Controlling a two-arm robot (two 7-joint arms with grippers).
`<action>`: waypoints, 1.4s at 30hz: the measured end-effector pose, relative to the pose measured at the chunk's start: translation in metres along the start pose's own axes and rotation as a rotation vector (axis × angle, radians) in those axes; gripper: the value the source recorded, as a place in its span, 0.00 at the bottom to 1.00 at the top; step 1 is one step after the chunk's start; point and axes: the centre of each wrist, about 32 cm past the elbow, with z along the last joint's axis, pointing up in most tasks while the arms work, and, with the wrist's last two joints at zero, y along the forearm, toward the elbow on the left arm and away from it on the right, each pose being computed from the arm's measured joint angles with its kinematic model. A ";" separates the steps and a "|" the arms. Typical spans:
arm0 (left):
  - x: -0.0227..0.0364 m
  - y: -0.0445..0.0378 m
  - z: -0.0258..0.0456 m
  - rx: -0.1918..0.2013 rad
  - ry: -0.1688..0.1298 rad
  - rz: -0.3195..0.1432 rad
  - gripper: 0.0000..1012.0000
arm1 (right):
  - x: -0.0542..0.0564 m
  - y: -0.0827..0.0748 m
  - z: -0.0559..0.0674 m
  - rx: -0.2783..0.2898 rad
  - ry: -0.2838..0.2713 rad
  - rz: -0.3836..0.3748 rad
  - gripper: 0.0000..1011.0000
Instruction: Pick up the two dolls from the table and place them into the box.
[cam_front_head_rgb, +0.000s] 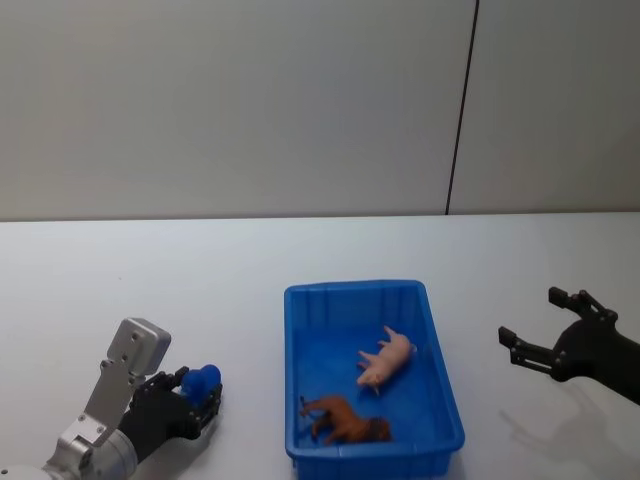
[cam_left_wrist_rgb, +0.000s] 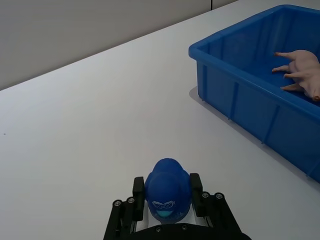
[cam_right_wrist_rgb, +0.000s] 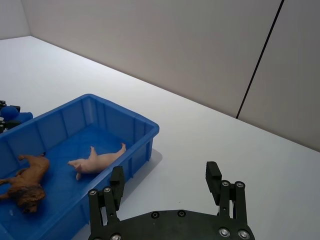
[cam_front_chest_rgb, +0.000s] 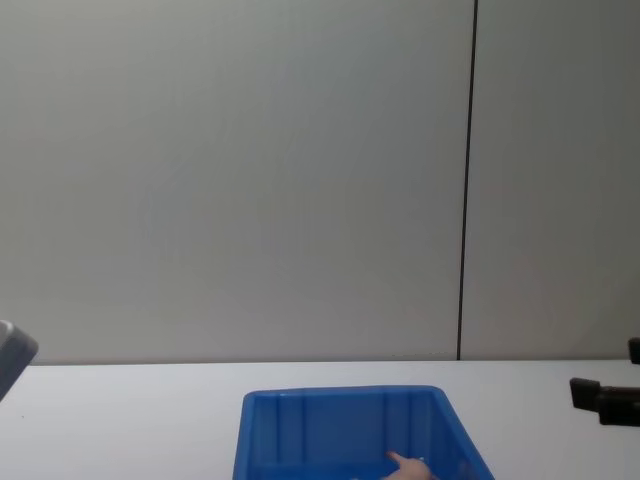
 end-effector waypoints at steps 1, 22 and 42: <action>0.0004 -0.0001 0.0004 0.000 -0.002 -0.001 0.55 | 0.000 0.000 0.000 0.000 0.000 0.000 0.99; -0.0146 -0.0133 0.0675 -0.165 -0.106 -0.076 0.41 | 0.000 0.000 0.000 0.000 0.000 0.000 0.99; -0.0526 -0.0420 0.1149 -0.270 -0.154 -0.194 0.84 | 0.000 0.000 0.000 0.000 0.000 0.000 0.99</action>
